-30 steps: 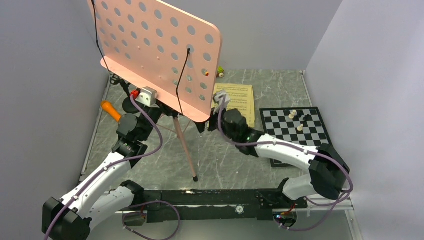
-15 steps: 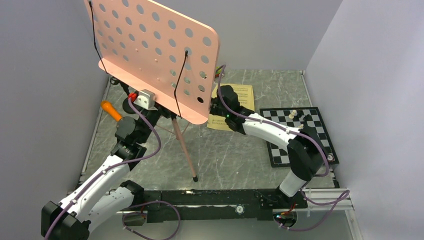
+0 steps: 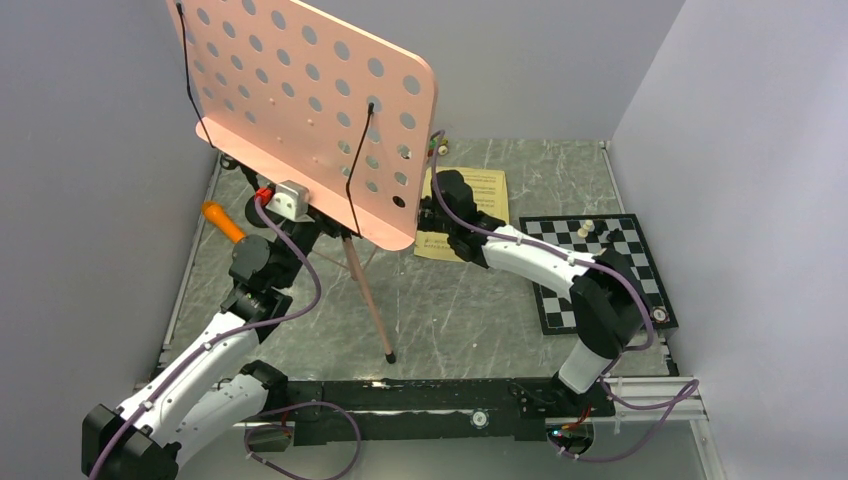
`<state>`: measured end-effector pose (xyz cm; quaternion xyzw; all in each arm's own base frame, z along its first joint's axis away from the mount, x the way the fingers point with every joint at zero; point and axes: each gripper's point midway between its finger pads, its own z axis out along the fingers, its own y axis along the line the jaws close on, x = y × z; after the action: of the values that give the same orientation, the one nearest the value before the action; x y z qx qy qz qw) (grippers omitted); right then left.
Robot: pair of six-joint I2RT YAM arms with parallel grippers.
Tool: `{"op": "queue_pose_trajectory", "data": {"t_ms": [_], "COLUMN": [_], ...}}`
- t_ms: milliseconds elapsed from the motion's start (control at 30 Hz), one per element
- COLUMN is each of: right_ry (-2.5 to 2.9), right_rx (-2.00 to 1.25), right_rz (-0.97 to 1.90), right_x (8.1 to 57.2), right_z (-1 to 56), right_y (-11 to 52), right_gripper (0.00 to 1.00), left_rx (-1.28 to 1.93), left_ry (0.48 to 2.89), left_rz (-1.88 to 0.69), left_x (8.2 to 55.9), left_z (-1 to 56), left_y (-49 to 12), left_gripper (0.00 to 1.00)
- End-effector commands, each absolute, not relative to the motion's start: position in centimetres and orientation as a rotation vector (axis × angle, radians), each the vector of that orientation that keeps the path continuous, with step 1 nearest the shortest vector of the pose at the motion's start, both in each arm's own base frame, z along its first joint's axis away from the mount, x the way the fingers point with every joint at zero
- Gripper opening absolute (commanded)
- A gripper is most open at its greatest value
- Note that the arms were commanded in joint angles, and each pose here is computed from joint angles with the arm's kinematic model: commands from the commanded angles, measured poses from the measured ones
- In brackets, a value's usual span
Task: Pack up the instrument practice props
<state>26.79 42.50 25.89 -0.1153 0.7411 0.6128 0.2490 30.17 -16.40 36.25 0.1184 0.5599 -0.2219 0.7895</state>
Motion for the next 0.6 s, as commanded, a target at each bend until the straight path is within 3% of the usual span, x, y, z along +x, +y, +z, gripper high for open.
{"op": "queue_pose_trajectory", "data": {"t_ms": [0, 133, 233, 300, 400, 567], "right_ry": [1.870, 1.765, 1.840, 1.858, 1.841, 1.789], "right_rx": [-0.402, -0.509, -0.466, -0.443, -0.412, -0.398], "right_rz": [1.527, 1.165, 1.092, 1.088, 1.091, 1.095], "right_x": [28.5, 30.2, 31.3, 31.2, 30.6, 29.6], "right_z": [27.2, 25.2, 24.2, 24.3, 24.9, 25.6], "right_y": [42.2, 40.6, 39.1, 38.3, 37.4, 36.1], "right_gripper": [0.00, 0.04, 0.44, 0.58, 0.67, 0.69], "left_rx": [0.208, 0.197, 0.187, 0.170, 0.127, 0.051], "left_ry": [1.449, 1.479, 1.509, 1.537, 1.584, 1.628], "left_rz": [-0.446, -0.452, -0.451, -0.445, -0.424, -0.421], "left_x": [31.2, 31.3, 31.3, 31.4, 31.7, 32.0], "left_z": [29.0, 27.9, 26.7, 25.7, 23.9, 21.0], "left_y": [-15.8, -15.8, -15.8, -15.7, -15.2, -14.7], "left_gripper": [0.00, 0.00, 0.00, 0.00, 0.00, 0.00]}}
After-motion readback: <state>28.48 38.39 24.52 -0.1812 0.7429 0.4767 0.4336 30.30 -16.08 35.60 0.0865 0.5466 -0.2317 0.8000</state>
